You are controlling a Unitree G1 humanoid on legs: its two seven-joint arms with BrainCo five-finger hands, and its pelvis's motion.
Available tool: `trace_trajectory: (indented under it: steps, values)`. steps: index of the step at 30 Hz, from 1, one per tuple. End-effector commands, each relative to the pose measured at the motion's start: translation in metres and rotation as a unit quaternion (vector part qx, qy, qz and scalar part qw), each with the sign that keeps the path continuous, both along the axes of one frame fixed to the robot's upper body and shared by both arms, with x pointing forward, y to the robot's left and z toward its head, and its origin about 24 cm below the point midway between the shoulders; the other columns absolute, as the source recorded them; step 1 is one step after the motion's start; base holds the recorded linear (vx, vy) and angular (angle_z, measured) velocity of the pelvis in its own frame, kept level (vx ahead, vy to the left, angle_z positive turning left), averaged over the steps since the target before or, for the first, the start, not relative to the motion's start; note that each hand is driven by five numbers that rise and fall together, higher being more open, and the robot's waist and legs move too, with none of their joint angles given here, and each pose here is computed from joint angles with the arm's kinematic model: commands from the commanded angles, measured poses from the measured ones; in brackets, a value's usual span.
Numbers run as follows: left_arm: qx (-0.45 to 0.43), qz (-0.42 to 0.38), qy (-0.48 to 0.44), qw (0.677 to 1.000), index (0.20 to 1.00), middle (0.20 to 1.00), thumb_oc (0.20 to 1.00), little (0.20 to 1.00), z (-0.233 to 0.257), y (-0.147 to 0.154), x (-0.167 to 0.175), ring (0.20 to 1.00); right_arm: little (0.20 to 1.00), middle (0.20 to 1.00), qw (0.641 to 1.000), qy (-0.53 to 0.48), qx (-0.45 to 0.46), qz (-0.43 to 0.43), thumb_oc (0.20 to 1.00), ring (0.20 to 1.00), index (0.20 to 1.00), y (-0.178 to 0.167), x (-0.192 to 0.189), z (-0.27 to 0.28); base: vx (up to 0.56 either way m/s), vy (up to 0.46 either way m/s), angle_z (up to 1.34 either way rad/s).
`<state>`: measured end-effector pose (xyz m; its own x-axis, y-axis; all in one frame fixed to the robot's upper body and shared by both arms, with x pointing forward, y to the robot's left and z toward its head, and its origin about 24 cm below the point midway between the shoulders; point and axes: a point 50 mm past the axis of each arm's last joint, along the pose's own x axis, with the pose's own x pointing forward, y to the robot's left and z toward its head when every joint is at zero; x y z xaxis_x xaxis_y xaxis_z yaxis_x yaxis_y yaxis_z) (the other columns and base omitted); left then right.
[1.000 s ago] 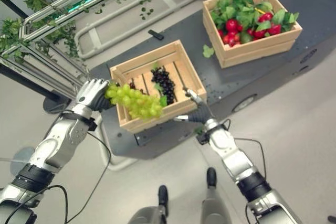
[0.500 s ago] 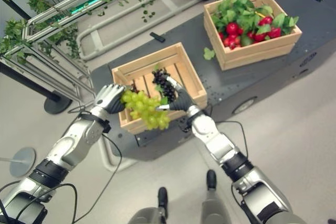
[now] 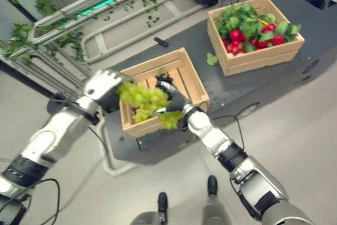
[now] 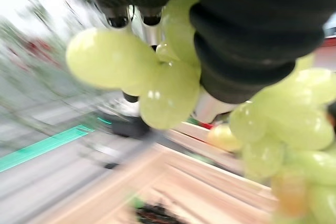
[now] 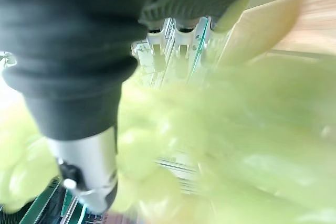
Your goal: Pick up the fruits from the basket on one side to the basket on the other side
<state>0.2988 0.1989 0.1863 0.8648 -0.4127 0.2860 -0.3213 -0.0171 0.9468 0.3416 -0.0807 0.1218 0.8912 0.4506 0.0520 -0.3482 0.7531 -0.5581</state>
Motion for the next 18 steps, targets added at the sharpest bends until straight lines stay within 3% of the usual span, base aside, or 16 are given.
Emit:
trace_trajectory:
  steps: [1,6,18]
  values:
    - [0.016,-0.014,-0.048,0.999,0.200,0.200,0.200,0.200,0.030,0.008,-0.006,0.200,1.000,1.000,0.996,-0.044,0.052,0.059,1.000,1.000,1.000,0.026,0.006,0.042,0.00,-0.005,0.05]
    - [0.029,-0.005,-0.059,0.998,0.200,0.200,0.200,0.200,0.044,0.022,-0.022,0.200,1.000,1.000,0.993,-0.069,0.062,0.080,1.000,1.000,1.000,0.025,0.003,0.059,0.00,0.000,0.00]
    - [0.003,-0.040,-0.100,0.994,0.200,0.200,0.200,0.200,0.072,0.014,-0.039,0.200,1.000,1.000,0.994,-0.075,0.062,0.043,1.000,1.000,1.000,0.014,0.006,0.055,0.00,0.000,0.00]
